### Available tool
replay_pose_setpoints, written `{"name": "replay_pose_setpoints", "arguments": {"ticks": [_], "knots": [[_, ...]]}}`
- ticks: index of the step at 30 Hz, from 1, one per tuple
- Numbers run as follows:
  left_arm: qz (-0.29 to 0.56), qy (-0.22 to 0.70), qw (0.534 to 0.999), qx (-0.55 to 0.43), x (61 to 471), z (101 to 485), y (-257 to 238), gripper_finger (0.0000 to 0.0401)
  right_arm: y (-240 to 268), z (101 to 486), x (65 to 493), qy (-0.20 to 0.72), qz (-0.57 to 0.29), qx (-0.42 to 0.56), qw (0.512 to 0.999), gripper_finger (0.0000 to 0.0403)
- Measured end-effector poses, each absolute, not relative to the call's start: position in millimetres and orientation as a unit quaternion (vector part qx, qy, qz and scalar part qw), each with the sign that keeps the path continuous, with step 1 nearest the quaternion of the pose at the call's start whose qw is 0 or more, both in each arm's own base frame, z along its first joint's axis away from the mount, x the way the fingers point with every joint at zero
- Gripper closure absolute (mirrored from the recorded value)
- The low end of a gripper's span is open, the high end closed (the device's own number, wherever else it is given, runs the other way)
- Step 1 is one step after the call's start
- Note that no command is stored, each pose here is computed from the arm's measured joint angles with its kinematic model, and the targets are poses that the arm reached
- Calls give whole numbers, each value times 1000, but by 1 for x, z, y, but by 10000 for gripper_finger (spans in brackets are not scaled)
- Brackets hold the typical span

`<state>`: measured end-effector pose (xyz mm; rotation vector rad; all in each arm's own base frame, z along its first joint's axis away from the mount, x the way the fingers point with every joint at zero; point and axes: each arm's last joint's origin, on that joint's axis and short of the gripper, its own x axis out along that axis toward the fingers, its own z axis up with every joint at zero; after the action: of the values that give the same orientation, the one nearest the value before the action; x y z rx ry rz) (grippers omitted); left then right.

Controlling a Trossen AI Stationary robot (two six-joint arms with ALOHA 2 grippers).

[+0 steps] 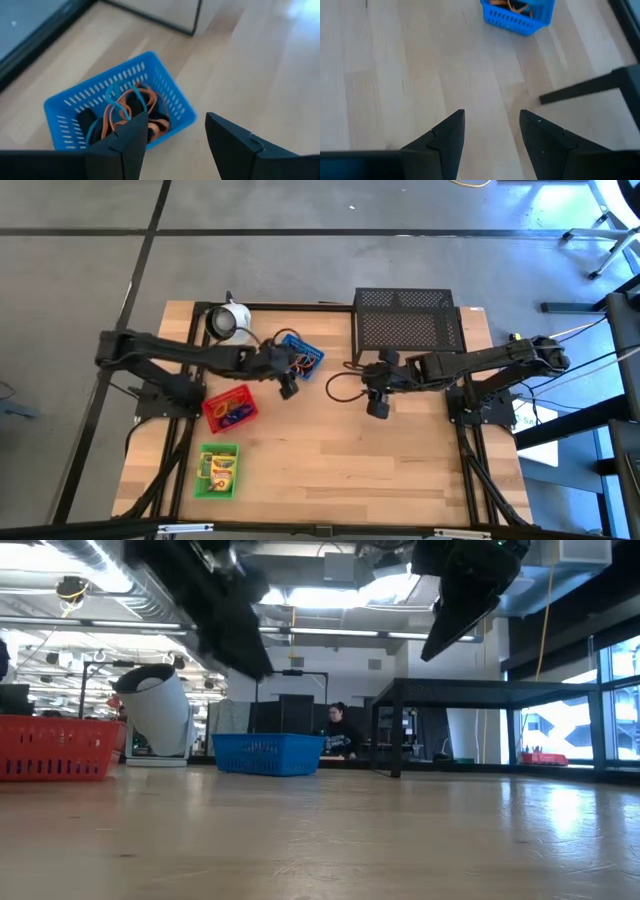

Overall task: Pick & Place Office Desk Supplies
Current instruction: Put the blue bin filled with rubber bands on the shelf

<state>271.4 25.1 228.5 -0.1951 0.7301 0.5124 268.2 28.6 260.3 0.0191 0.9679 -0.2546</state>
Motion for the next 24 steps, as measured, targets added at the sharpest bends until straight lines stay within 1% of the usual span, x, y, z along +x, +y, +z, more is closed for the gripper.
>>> {"name": "replay_pose_setpoints", "arguments": {"ticks": [2,7,10,15,18,21,24], "knots": [[237,373,893,-81,279,216,35,208,28,260,267,467,-129,20,874,211],[164,420,892,14,297,187,43,208,28,259,267,470,-135,29,872,211],[127,436,891,17,302,175,45,208,28,259,266,470,-136,31,871,211],[120,457,880,51,306,161,47,208,28,259,266,472,-136,30,871,211],[95,471,874,70,308,153,46,209,28,259,266,472,-136,30,870,211],[70,487,866,86,310,143,46,229,28,259,266,474,-134,29,870,211],[59,493,861,109,310,140,45,270,28,259,266,474,-134,30,870,211]]}}
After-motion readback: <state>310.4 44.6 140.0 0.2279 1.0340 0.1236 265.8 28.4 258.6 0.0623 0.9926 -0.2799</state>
